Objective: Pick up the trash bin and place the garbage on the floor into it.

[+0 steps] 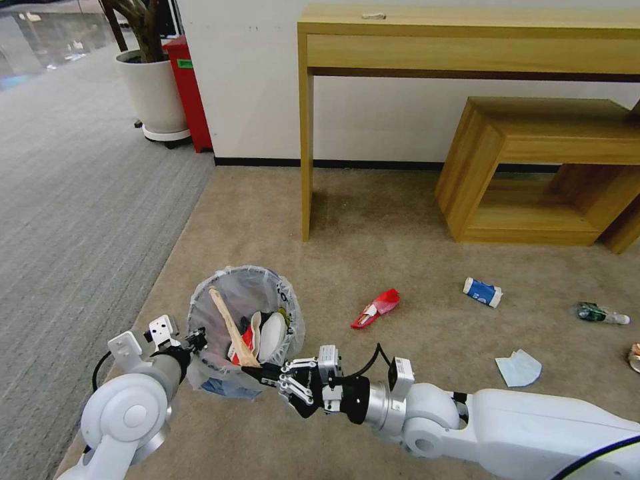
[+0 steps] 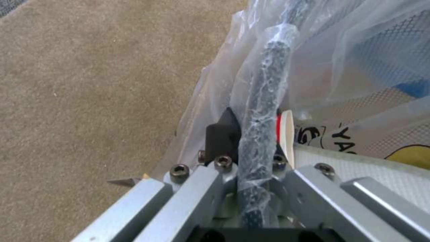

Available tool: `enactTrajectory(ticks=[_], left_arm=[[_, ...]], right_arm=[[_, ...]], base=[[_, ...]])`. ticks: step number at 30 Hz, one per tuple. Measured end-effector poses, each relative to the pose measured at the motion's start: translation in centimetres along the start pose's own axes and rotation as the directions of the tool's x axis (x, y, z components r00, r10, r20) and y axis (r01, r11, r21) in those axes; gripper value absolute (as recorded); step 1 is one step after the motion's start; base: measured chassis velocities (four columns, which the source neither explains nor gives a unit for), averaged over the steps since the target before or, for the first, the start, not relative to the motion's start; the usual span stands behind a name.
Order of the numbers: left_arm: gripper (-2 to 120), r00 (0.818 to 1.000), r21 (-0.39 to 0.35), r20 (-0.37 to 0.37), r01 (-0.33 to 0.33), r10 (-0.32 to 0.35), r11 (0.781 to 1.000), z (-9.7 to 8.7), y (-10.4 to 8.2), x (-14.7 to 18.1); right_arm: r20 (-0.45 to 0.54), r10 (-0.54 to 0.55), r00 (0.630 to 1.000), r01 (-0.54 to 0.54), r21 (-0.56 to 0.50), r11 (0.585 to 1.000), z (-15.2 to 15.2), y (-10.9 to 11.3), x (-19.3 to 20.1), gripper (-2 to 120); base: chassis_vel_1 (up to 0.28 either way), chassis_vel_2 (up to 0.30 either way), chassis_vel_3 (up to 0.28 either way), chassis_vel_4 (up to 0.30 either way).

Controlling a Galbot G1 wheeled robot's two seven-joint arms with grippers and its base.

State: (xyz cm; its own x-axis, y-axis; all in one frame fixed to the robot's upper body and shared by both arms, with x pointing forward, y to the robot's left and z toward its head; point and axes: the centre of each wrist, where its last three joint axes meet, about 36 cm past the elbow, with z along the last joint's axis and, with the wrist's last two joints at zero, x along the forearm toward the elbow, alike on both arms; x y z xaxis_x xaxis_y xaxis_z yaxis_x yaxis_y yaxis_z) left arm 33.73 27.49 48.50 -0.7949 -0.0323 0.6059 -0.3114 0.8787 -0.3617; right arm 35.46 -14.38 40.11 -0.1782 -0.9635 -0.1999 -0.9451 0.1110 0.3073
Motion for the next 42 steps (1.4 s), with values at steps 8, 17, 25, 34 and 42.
enactTrajectory(ticks=[8, 17, 25, 34, 42], left_arm=[[0, 1.0, -0.004, -0.005, -0.003, 0.003, 1.0, 0.3, 0.0, 0.2], [0, 1.0, -0.008, -0.001, -0.001, 0.001, 1.0, 0.2, 0.1, 0.1], [0, 1.0, -0.007, -0.005, -0.001, 0.001, 1.0, 0.1, 0.2, -0.1], [0, 1.0, -0.005, -0.01, 0.005, -0.005, 1.0, 0.3, 0.3, -0.4], [0, 1.0, -0.003, -0.021, 0.015, -0.015, 1.0, 0.7, 0.4, -1.2]], right_arm=[[-0.002, 0.002, 1.0, -0.002, -0.001, 1.0, -0.1, -0.1, -0.4, 23], [-0.003, 0.027, 1.0, -0.027, -0.011, 1.0, 0.3, -0.1, 0.0, 56], [0.001, 0.046, 0.999, -0.046, -0.007, 0.999, 0.4, -0.2, 0.7, 78], [0.009, 0.045, 0.999, -0.045, 0.001, 0.999, 0.2, -0.4, 0.4, 68], [0.014, 0.041, 0.999, -0.042, 0.025, 0.999, -0.1, -0.8, 0.5, 59]], base=[[0.0, 0.0, 0.0, 0.0], [0.0, 0.0, 0.0, 0.0], [0.0, 0.0, 0.0, 0.0], [0.0, 0.0, 0.0, 0.0], [0.0, 0.0, 0.0, 0.0]])
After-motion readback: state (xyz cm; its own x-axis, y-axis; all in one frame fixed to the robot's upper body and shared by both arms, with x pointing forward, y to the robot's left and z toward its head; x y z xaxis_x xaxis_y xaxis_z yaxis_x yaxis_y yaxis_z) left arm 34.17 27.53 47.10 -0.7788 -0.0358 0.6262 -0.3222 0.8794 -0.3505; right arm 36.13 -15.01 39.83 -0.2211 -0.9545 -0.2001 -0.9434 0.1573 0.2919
